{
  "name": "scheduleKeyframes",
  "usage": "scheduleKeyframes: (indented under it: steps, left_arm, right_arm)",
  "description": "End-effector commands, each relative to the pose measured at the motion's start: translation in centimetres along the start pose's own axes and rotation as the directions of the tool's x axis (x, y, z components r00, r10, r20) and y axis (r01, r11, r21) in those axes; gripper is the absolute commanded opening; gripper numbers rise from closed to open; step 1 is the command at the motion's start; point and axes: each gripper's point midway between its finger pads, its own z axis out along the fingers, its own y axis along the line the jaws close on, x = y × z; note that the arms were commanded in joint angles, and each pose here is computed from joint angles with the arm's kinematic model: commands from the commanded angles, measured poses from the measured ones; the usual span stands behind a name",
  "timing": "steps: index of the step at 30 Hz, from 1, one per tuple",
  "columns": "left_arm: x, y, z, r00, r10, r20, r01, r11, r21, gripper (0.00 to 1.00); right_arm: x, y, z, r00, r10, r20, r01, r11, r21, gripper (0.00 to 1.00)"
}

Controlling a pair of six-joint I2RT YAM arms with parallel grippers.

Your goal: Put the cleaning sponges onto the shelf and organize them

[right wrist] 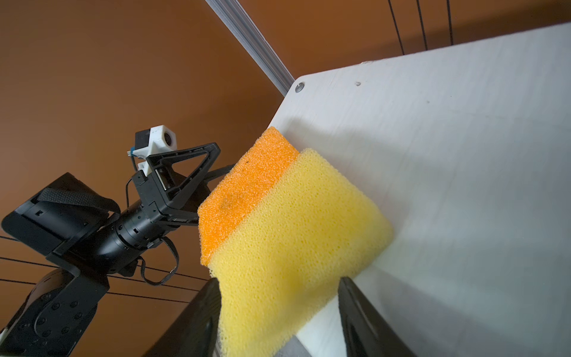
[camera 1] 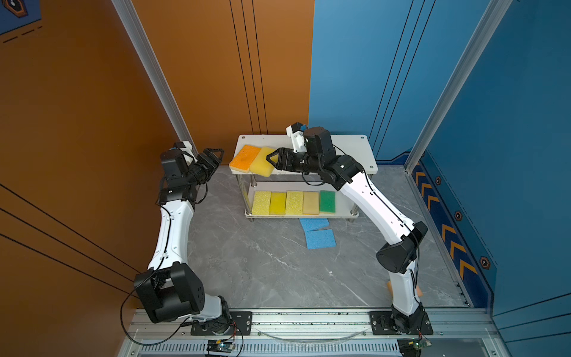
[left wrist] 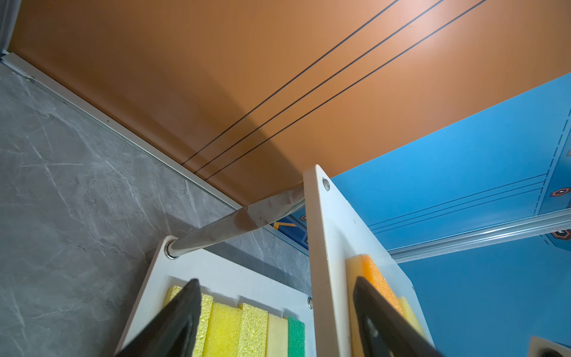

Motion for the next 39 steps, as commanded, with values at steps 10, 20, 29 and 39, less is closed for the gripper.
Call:
scheduleKeyframes:
  steps: [10,20,29,39]
  left_arm:
    - [2.4,-0.5,0.9,0.996,0.057,-0.062,-0.055,0.998,0.039,0.55]
    - [3.3,-0.6,0.9,0.995,0.066,-0.079,-0.063,0.997,0.041,0.51]
    - [3.7,-0.4,0.9,0.994,0.072,-0.084,-0.070,0.997,0.030,0.51]
    - [3.7,-0.3,0.9,0.994,0.070,-0.083,-0.068,0.997,0.028,0.51]
  right_arm:
    - [-1.7,-2.9,2.2,0.998,0.060,0.005,-0.060,0.998,-0.012,0.62]
    - [-2.4,-4.1,3.8,0.993,0.113,0.021,-0.111,0.992,-0.055,0.62]
    - [-3.0,-4.6,4.6,0.991,0.132,0.037,-0.129,0.989,-0.071,0.62]
    - [-2.5,-4.0,1.6,0.996,0.079,0.047,-0.080,0.996,0.025,0.62]
